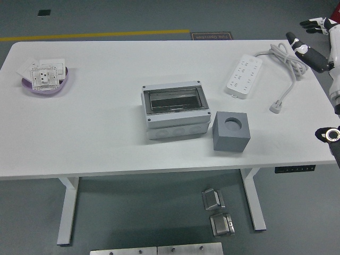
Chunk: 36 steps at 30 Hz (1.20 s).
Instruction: Pick up the cylinder from the cube,place it in the box,flap close box
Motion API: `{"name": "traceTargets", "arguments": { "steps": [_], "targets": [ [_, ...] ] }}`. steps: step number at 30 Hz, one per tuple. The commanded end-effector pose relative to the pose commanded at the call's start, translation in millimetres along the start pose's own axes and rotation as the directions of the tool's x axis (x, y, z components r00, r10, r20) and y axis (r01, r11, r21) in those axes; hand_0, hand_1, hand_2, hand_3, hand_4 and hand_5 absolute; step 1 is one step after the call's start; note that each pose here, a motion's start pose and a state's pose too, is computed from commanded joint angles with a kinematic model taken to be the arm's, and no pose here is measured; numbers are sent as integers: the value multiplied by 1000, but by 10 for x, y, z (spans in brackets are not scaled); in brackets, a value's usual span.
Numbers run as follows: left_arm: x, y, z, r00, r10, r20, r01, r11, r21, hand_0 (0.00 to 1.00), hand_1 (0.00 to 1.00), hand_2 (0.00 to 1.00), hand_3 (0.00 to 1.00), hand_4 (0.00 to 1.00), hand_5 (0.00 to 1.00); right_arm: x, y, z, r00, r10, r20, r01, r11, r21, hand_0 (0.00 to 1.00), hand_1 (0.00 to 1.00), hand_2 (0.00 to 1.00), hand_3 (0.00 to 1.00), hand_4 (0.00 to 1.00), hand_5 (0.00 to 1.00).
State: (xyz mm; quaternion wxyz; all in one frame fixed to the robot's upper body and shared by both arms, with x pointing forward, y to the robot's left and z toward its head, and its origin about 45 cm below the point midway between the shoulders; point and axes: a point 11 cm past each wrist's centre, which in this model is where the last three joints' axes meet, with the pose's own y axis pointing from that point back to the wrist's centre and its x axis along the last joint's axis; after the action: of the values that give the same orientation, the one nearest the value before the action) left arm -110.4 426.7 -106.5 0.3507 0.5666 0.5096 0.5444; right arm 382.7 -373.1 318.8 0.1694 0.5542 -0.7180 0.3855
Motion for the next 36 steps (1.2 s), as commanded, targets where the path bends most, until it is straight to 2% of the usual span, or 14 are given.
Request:
{"name": "traceTargets", "arguments": {
  "steps": [8,14,18,25,36],
  "targets": [
    [1,1,9,1000,1,1,-1,1000,-1,679,653,559,588,494,32,-4,-8,-70,989,32,-143,-30,999,13,998,632,648,608,858,571],
    [-11,0,14,1000,-1,4,1,1000,-1,679,653,559,588,494,32,-83,-8,-190,956,62,-285,-37,995,92,998,636,648,611,871,578],
    [-24,0,24,1000,-3,2,3,1000,-2,679,654,559,588,495,33,-213,17,-212,935,63,-349,-15,990,137,998,641,654,611,867,589],
    [-11,0,19,1000,0,0,0,1000,-1,679,652,559,588,494,35,-434,81,-133,935,2,-355,51,989,138,998,658,664,617,879,612],
    [9,3,35,1000,3,2,-3,1000,-3,679,651,559,588,494,36,-494,113,-113,949,-26,-315,76,986,147,998,618,656,604,893,634]
  ]
}}
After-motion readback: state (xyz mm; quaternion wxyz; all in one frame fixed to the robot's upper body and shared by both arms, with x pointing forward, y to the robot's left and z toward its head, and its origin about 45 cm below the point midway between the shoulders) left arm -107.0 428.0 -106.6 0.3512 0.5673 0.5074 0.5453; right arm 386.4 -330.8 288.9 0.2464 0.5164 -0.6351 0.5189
